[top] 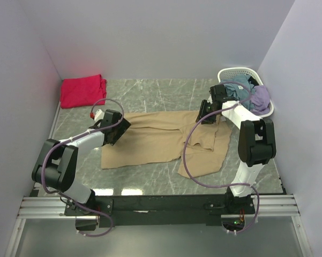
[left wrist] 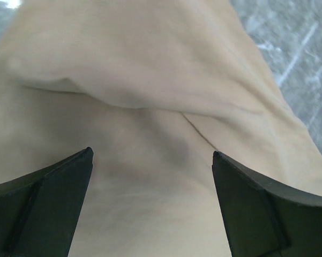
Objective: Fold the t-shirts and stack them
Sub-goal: Fold the tshirt
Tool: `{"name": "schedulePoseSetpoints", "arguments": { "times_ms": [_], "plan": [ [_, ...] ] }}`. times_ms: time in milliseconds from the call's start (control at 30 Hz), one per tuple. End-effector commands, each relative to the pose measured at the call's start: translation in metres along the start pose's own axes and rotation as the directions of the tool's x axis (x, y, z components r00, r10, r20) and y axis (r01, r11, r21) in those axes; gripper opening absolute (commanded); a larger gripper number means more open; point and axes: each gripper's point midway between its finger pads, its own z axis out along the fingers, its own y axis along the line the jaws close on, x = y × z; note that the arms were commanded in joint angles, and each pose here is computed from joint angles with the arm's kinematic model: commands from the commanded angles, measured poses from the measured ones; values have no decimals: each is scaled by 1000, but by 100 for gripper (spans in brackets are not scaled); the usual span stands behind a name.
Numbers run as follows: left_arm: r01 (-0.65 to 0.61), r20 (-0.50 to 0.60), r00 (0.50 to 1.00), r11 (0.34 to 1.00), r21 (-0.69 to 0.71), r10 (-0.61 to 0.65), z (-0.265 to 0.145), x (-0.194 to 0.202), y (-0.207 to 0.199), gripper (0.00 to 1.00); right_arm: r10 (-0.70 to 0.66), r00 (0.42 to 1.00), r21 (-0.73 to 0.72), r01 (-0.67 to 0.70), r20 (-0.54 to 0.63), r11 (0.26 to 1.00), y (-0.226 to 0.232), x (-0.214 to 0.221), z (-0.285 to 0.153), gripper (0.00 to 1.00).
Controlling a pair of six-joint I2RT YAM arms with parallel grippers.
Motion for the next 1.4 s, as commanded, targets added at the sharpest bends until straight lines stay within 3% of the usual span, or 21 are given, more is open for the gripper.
{"name": "schedulePoseSetpoints", "arguments": {
  "times_ms": [0,300,433,867,1233,1300,1367],
  "plan": [
    [111,105,989,993,-33,-107,-6,-18,3,98,-32,999,-19,33,33,999,7,-9,-3,42],
    [135,154,980,989,-55,-125,5,-32,-10,95,-35,999,-20,35,22,999,6,-7,1,42],
    [133,158,980,987,-93,-117,15,-32,-7,87,-37,999,-20,37,17,999,7,-6,2,42],
    [117,122,987,984,-132,-101,25,-20,3,31,-39,999,-10,39,8,999,4,-6,6,42],
    [97,163,984,982,-163,-70,22,-29,8,7,-38,999,-7,38,6,999,3,-5,6,42],
    [92,175,983,981,-172,-62,21,-31,11,16,-41,999,-12,41,2,999,4,-5,6,42],
    [96,181,981,981,-166,-65,19,-31,13,43,-40,999,-12,40,-3,999,4,-4,8,42]
  ]
}}
